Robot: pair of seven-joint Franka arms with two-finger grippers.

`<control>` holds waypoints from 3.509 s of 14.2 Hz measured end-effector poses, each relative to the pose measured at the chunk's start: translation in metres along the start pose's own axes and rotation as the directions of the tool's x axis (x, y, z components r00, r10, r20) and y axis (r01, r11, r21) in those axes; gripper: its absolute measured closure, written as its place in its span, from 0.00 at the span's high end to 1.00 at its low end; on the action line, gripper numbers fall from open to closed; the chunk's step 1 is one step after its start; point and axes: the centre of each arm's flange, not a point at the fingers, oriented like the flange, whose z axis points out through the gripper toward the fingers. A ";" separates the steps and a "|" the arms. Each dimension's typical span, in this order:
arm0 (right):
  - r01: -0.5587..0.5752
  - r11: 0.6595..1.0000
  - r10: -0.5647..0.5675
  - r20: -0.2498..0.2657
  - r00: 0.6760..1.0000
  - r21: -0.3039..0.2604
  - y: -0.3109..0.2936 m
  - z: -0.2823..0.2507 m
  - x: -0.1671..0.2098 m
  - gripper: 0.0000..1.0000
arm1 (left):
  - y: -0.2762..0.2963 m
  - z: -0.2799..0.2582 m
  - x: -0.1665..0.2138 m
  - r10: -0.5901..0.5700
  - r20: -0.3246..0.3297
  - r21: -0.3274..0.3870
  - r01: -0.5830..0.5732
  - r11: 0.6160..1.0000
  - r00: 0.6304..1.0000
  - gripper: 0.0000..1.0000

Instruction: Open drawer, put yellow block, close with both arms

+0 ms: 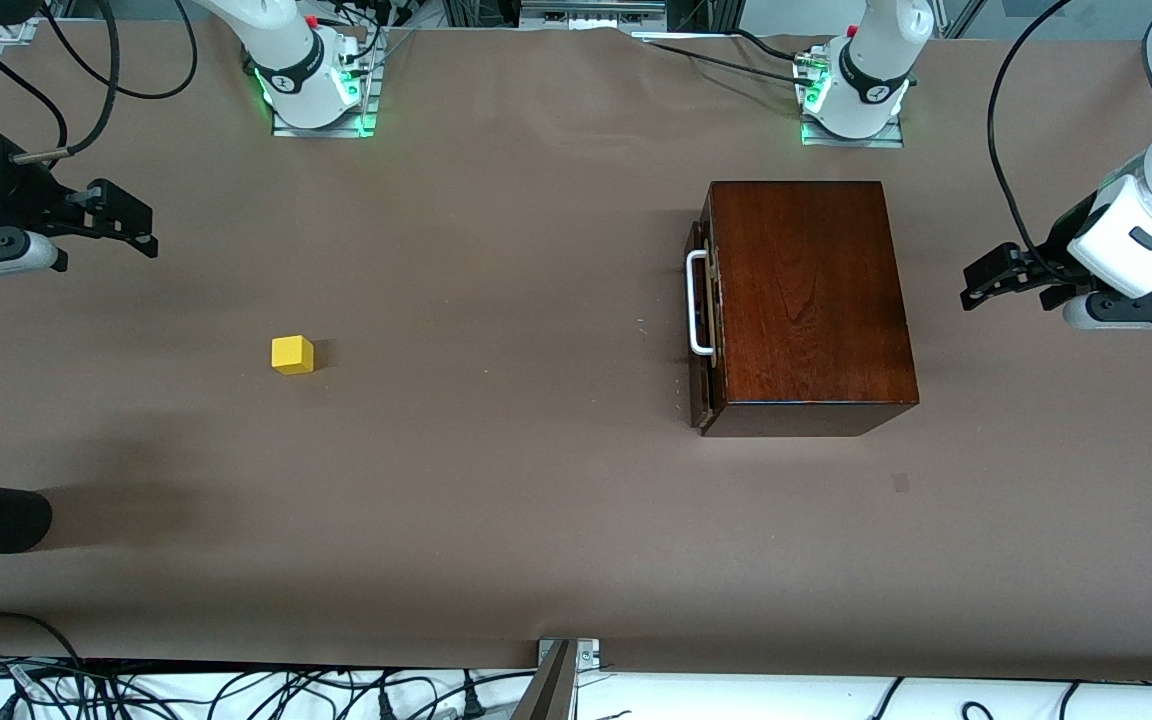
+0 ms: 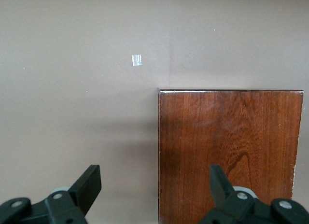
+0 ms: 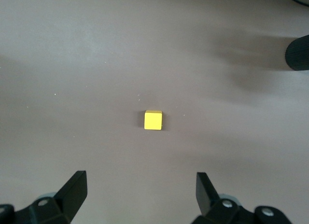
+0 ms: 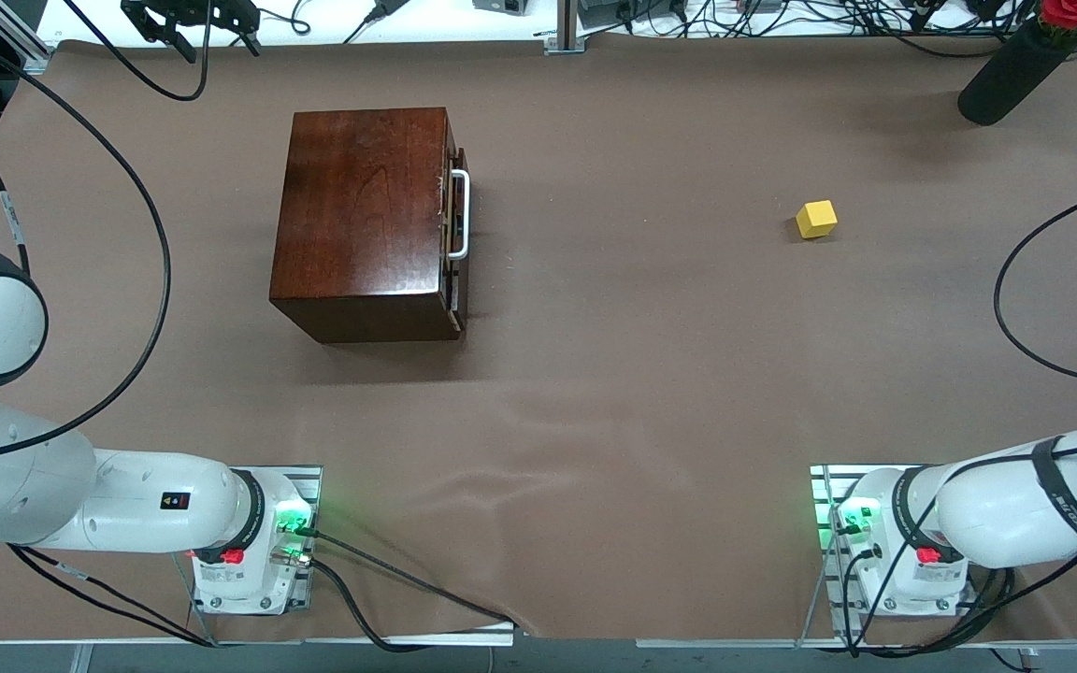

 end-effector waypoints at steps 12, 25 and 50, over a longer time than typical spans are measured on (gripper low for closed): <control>-0.003 1.000 0.003 -0.001 1.000 0.000 0.000 0.000 0.000 1.00 | 0.007 0.006 -0.004 0.012 0.051 0.004 -0.012 1.000 0.999 1.00; -0.005 1.000 0.005 0.000 1.000 0.000 0.000 0.000 0.000 1.00 | 0.072 0.011 -0.023 0.116 0.134 0.009 -0.119 0.993 0.984 1.00; -0.006 1.000 0.006 0.000 1.000 0.000 0.001 0.000 0.000 1.00 | 0.369 0.232 -0.099 0.051 0.023 0.273 -0.056 0.961 0.998 1.00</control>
